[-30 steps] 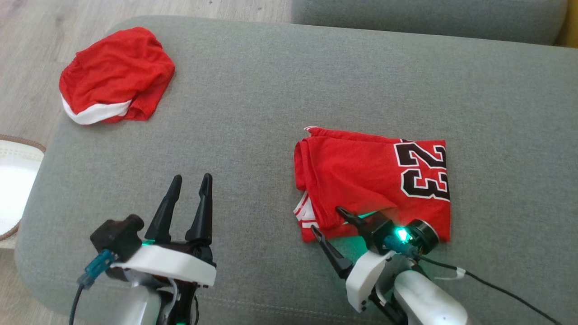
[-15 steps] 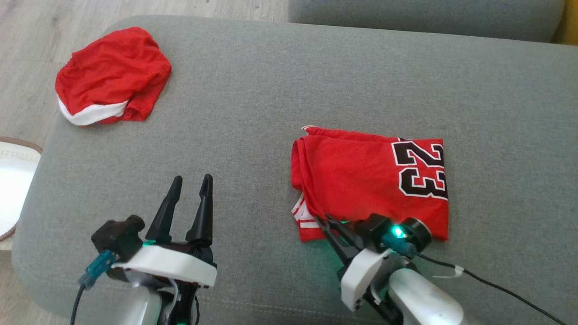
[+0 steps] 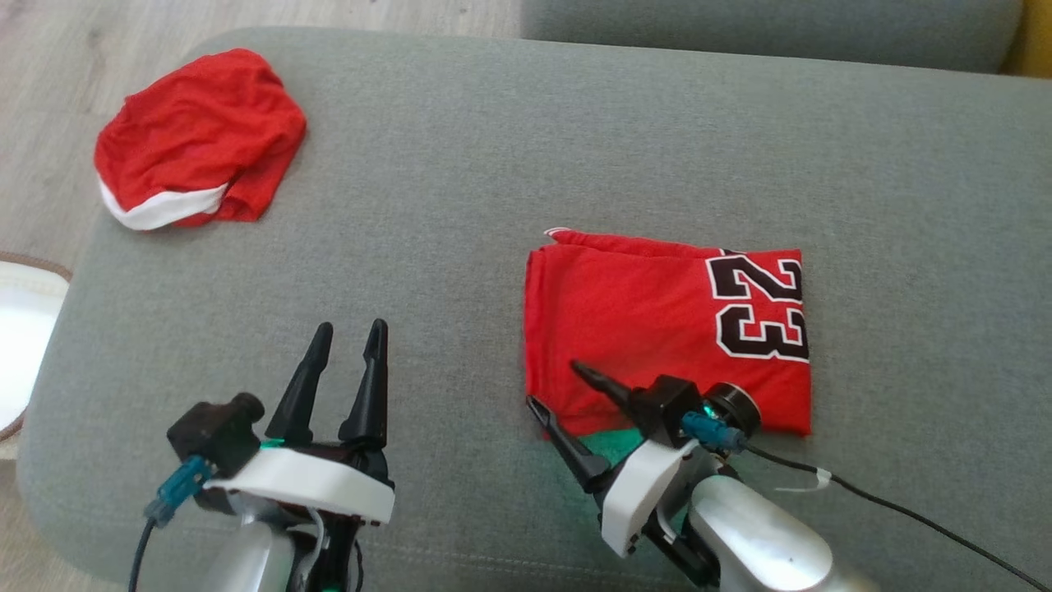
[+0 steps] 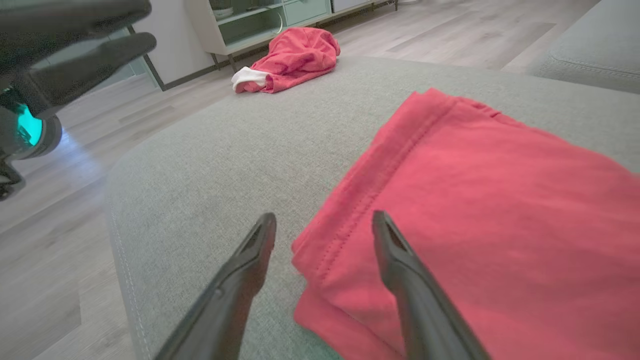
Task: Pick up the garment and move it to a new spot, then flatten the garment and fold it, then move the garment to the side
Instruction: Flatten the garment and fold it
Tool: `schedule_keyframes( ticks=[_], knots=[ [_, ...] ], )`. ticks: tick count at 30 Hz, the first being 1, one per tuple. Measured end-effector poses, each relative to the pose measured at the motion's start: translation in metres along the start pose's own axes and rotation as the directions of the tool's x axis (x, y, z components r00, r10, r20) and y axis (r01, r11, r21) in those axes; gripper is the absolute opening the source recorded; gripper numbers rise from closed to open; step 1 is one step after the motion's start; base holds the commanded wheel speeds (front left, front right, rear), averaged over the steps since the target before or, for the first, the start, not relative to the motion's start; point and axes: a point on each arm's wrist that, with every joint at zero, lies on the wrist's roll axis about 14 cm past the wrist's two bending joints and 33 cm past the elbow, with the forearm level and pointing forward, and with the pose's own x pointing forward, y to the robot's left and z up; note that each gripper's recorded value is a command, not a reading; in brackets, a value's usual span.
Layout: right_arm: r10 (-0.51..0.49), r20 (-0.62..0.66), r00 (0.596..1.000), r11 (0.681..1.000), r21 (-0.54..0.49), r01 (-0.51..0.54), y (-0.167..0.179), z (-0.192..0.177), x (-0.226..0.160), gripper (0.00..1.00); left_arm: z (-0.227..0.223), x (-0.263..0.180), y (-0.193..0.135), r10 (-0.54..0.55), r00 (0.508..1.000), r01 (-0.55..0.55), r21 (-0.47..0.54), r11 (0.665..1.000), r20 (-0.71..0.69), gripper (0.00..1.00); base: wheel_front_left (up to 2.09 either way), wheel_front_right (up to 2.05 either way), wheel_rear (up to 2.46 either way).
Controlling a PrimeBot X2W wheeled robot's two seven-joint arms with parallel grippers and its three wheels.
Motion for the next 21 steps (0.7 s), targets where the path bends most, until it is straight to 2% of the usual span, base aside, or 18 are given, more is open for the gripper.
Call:
schedule_keyframes(
  ticks=[5,11,16,21],
  knots=[
    [-0.056,0.055,0.997,0.998,0.022,0.055,-0.015,0.013,-0.006,1.00,-0.002,0.004,-0.007,-0.026,1.000,0.026,0.004,1.000,-0.005,1.00,0.00,0.00,0.00],
    [-0.199,0.166,0.966,0.980,0.056,0.192,-0.057,0.043,-0.023,1.00,-0.003,0.012,-0.023,-0.079,0.997,0.079,0.013,0.997,-0.007,1.00,0.00,0.00,0.00],
    [-0.365,0.252,0.896,0.931,0.096,0.352,-0.103,0.066,-0.055,1.00,0.005,0.023,-0.041,-0.140,0.990,0.139,0.029,0.990,0.016,1.00,0.00,0.00,0.00],
    [-0.516,0.260,0.816,0.856,0.167,0.488,-0.133,0.057,-0.099,1.00,0.005,0.027,-0.051,-0.170,0.985,0.169,0.039,0.985,0.015,1.00,0.00,0.00,0.00]
  ],
)
